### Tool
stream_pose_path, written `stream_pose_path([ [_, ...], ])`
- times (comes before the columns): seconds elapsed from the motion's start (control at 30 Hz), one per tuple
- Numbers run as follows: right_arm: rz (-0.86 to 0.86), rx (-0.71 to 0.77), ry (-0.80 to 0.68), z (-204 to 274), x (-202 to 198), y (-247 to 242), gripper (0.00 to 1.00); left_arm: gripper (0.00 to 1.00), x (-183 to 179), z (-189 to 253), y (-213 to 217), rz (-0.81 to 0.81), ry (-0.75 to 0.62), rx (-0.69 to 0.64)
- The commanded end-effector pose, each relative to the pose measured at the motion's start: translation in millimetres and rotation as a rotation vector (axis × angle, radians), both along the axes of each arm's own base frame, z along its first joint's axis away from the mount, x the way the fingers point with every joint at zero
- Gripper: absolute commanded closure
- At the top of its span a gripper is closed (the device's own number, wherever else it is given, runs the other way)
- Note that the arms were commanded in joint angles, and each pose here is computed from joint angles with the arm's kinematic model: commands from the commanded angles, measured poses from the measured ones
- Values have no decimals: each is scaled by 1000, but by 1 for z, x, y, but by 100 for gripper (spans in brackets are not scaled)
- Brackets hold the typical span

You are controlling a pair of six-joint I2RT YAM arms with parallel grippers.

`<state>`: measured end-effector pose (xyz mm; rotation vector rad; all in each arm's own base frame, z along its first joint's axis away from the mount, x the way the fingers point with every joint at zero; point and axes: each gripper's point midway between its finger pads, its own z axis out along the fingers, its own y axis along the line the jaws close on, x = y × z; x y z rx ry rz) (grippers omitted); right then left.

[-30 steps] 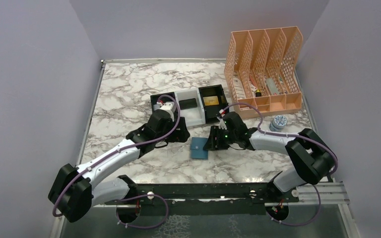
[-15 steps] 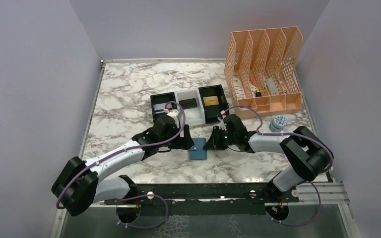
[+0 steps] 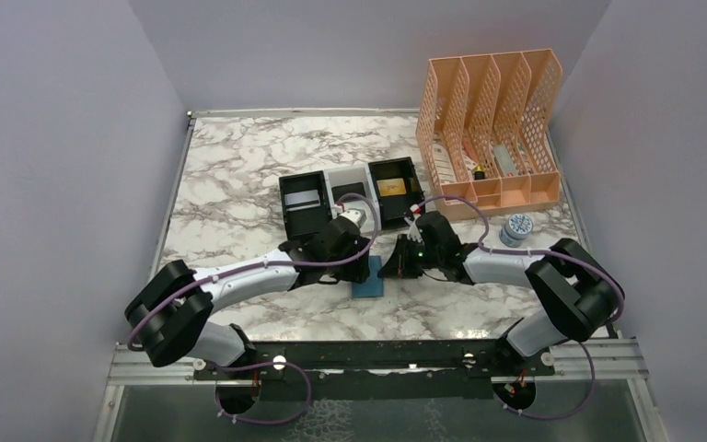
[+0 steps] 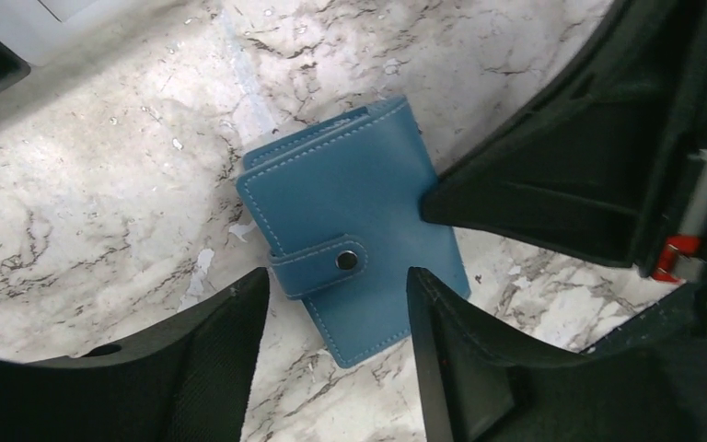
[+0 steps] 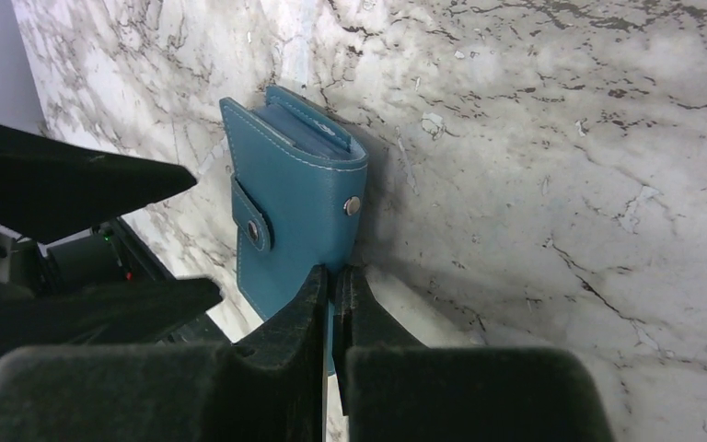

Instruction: Take the credit cards out of the card holder

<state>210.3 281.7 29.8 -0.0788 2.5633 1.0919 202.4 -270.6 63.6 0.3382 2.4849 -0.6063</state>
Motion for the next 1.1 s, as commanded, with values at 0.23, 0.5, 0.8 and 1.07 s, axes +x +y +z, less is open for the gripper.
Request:
stream_pose_path([
  [0.23,13,18,-29,24,-2,0,99,50,11,-10,-11,-2,5,88],
  [0.5,1,3,-28,24,-1,-3,99,49,4,-18,-24,-59,41,102],
  [0.8,-8,-8,-41,26,2,-4,99,62,2,-23,-14,-55,46,157],
  [1.07,-20,-19,-47,27,3,-6,99,75,1,-16,-12,-69,28,148],
])
